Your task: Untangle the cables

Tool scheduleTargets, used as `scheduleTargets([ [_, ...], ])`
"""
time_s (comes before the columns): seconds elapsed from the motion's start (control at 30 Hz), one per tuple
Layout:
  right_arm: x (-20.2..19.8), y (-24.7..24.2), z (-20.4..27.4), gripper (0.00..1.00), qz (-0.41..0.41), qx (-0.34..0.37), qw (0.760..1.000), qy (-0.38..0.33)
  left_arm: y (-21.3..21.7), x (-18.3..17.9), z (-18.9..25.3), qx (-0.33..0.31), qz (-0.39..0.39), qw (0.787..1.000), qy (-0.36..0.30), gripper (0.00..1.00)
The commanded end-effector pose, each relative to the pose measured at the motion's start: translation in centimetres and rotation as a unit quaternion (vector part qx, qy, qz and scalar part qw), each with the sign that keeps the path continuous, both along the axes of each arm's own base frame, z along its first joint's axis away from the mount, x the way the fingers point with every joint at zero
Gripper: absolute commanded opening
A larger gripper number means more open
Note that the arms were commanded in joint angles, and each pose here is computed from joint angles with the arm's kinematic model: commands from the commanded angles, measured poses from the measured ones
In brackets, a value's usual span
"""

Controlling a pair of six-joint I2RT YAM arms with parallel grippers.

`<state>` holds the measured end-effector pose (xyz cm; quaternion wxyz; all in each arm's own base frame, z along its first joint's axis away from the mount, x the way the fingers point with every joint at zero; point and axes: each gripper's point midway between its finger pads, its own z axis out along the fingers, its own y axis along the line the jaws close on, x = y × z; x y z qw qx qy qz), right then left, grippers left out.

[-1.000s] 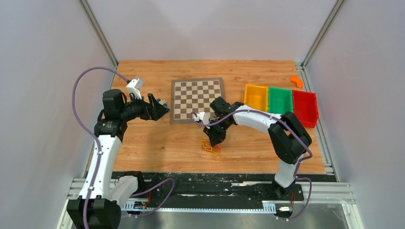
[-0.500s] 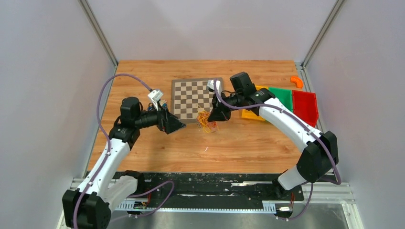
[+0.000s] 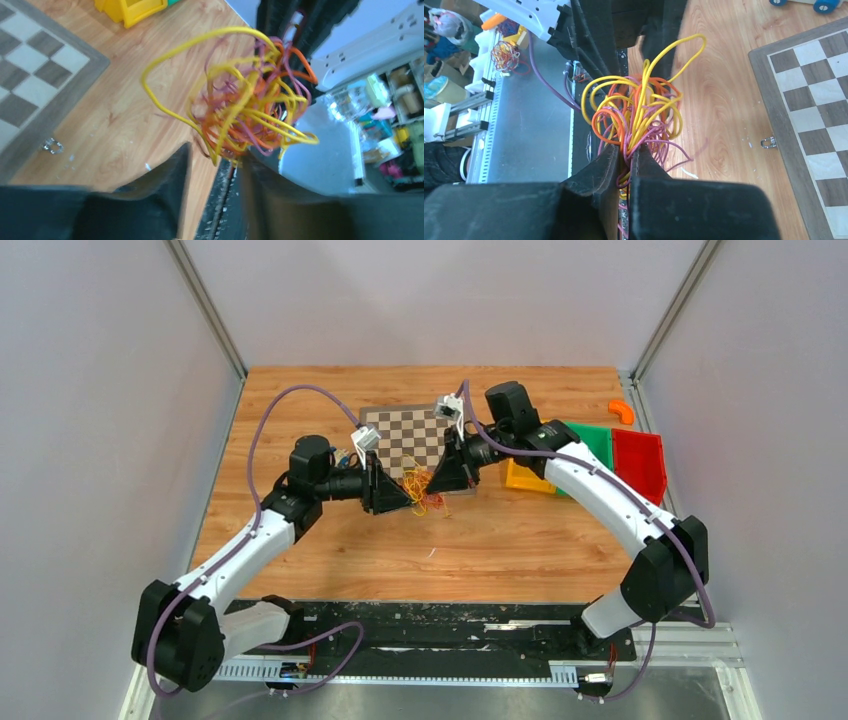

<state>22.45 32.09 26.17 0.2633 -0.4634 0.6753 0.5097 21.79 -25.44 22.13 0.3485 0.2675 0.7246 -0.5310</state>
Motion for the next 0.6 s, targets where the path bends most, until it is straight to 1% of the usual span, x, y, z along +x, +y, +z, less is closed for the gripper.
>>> scheduleTargets([
  [0.0,0.5,-1.3,3.2,0.00,0.003,0.054,0.998,0.013,-0.7,-0.7,4.4,-0.038,-0.042,0.997,-0.059,0.29],
  [0.03,1.0,-2.1,3.2,0.00,-0.006,0.057,0.998,0.025,-0.5,-1.1,4.5,-0.036,-0.047,0.996,-0.062,0.10],
  [0.07,1.4,-2.9,3.1,0.00,-0.017,0.059,0.998,0.032,0.0,-1.8,4.5,-0.030,-0.051,0.996,-0.067,0.02],
  [0.23,3.3,-7.2,2.3,0.00,-0.087,0.056,0.994,0.023,3.2,-2.9,2.9,-0.008,-0.019,0.997,-0.069,0.00],
  [0.4,4.2,-10.9,1.7,0.00,-0.147,0.051,0.988,0.008,8.3,-1.4,0.7,0.053,0.056,0.993,-0.090,0.00],
  [0.43,4.2,-11.2,1.7,0.00,-0.152,0.049,0.987,0.003,8.9,-1.0,0.7,0.063,0.062,0.991,-0.104,0.00],
  [0.47,4.1,-11.5,1.5,0.00,-0.156,0.044,0.987,0.000,9.9,-0.6,0.4,0.070,0.080,0.990,-0.094,0.00],
  [0.5,4.2,-11.6,1.2,0.00,-0.160,0.037,0.986,-0.003,10.2,-0.3,0.5,0.077,0.082,0.988,-0.104,0.00],
  [0.57,4.4,-12.0,0.3,0.00,-0.172,0.020,0.985,-0.005,11.6,0.3,0.3,0.092,0.107,0.985,-0.095,0.00],
])
